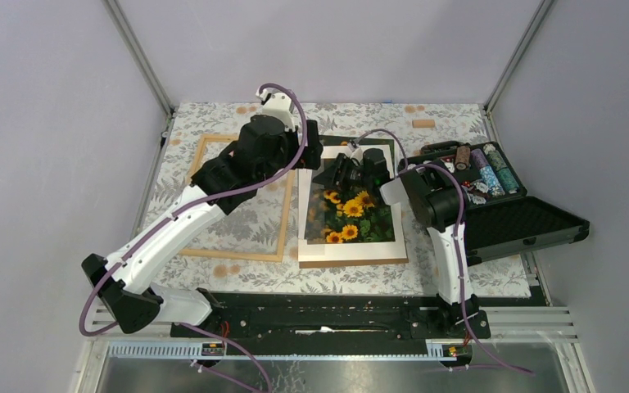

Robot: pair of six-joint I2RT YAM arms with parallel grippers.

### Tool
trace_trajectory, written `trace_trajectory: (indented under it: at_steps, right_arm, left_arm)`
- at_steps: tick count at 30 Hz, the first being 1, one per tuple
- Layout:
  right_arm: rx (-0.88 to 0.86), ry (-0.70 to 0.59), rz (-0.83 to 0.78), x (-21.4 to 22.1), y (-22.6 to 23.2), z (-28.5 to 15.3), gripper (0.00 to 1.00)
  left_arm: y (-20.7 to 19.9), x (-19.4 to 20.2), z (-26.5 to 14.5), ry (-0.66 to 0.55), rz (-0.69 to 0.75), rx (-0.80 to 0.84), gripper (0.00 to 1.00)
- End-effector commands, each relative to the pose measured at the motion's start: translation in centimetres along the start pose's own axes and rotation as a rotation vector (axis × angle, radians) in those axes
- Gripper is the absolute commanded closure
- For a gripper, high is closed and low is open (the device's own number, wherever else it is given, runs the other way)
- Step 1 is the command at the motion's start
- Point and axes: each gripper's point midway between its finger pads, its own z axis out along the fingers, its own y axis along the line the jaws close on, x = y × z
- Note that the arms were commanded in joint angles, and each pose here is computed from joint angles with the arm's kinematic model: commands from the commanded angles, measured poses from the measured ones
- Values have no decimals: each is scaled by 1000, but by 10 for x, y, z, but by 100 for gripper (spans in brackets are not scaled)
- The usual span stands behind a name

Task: Put the photo into the frame
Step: Place the photo frame item in the photo frame.

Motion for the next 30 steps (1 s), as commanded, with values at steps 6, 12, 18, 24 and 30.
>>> trace_trajectory:
  at_steps: [6, 12, 18, 24, 30]
  right_arm:
    - [-76, -5, 55, -4, 14, 15, 45]
    - [-70, -23, 88, -5, 8, 34, 51]
    - [-151, -13, 97, -4, 18, 35, 62]
    - [-221, -19, 96, -4, 30, 33, 84]
    - [-175, -44, 10, -6, 37, 34, 100]
  left_arm:
    - [12, 1, 2, -104, -24, 28, 1]
    - [26, -2, -5, -135, -12, -23, 1]
    - [28, 3, -1, -122, -11, -34, 1]
    - [40, 7, 5, -148, -2, -90, 1]
    - [48, 4, 7, -155, -7, -112, 1]
